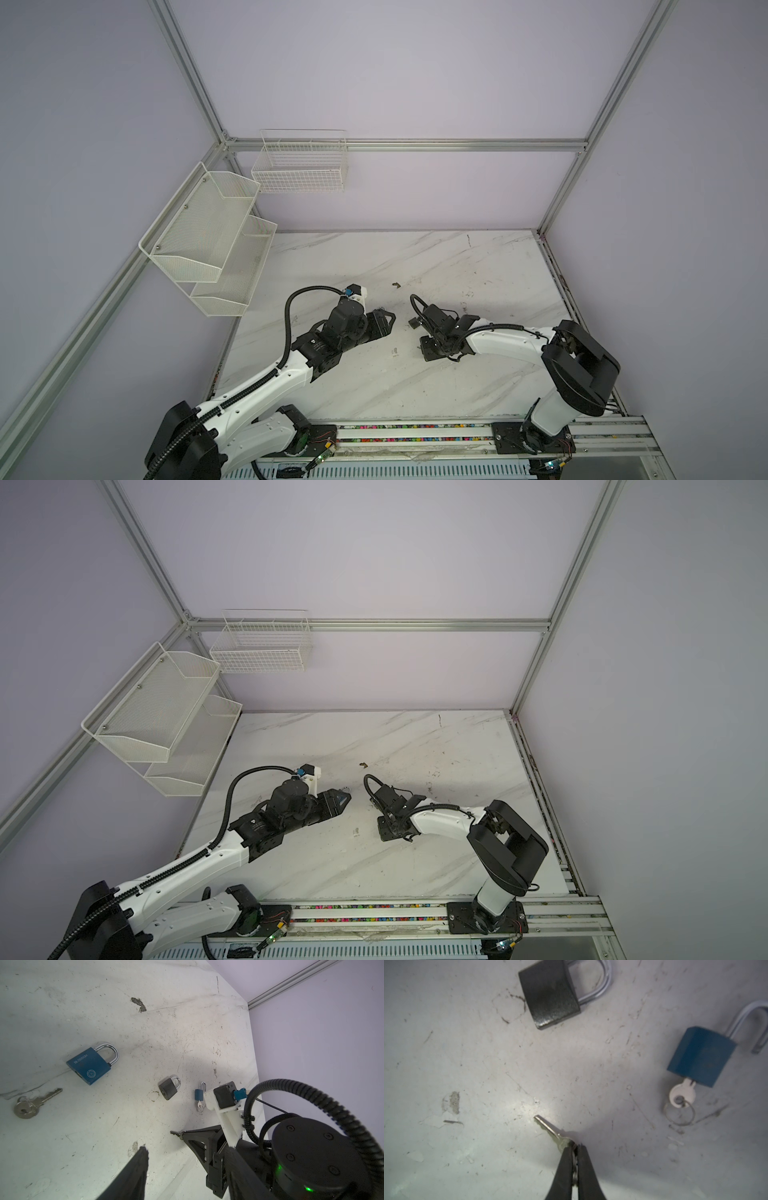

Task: Unlock with the key

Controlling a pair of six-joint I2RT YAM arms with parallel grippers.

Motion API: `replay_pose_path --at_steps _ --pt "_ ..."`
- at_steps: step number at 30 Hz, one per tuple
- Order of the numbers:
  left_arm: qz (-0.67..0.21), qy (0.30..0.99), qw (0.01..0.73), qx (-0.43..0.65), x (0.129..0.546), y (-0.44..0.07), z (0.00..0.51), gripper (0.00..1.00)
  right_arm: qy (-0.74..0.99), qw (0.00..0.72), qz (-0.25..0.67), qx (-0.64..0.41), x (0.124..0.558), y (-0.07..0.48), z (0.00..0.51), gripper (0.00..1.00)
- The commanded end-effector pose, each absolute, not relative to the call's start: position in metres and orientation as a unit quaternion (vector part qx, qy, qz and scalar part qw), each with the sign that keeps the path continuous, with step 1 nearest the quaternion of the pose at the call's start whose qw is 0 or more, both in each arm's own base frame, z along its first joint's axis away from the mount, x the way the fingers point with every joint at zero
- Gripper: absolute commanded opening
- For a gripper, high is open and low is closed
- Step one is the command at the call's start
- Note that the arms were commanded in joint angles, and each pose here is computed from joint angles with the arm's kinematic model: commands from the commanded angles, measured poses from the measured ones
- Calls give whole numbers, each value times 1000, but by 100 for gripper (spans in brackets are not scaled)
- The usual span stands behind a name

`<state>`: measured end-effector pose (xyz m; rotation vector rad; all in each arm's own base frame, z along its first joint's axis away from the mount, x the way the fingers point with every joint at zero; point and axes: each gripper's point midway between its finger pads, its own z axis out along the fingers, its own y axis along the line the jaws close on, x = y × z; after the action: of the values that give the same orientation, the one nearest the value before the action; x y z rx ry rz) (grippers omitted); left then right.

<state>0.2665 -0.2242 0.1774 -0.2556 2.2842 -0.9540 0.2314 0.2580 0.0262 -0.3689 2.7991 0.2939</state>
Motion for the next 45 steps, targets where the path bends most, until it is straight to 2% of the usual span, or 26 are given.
replay_pose_path --at_steps 1,3,11,28,37,45 --pt "-391 855 323 -105 267 -228 183 59 976 149 91 -134 231 253 26 6" --pt "-401 851 323 -103 268 -231 186 59 973 154 95 -140 232 255 29 0" --pt "-424 841 322 -94 266 -238 203 60 956 203 152 -144 236 266 65 0" --pt "-508 765 355 -172 271 -231 242 59 872 365 299 -131 244 279 194 0" --pt "-528 732 411 -127 273 -256 270 53 833 395 373 -100 253 299 241 0" --pt "-505 733 444 -107 275 -265 267 42 828 391 391 -90 257 308 247 0"
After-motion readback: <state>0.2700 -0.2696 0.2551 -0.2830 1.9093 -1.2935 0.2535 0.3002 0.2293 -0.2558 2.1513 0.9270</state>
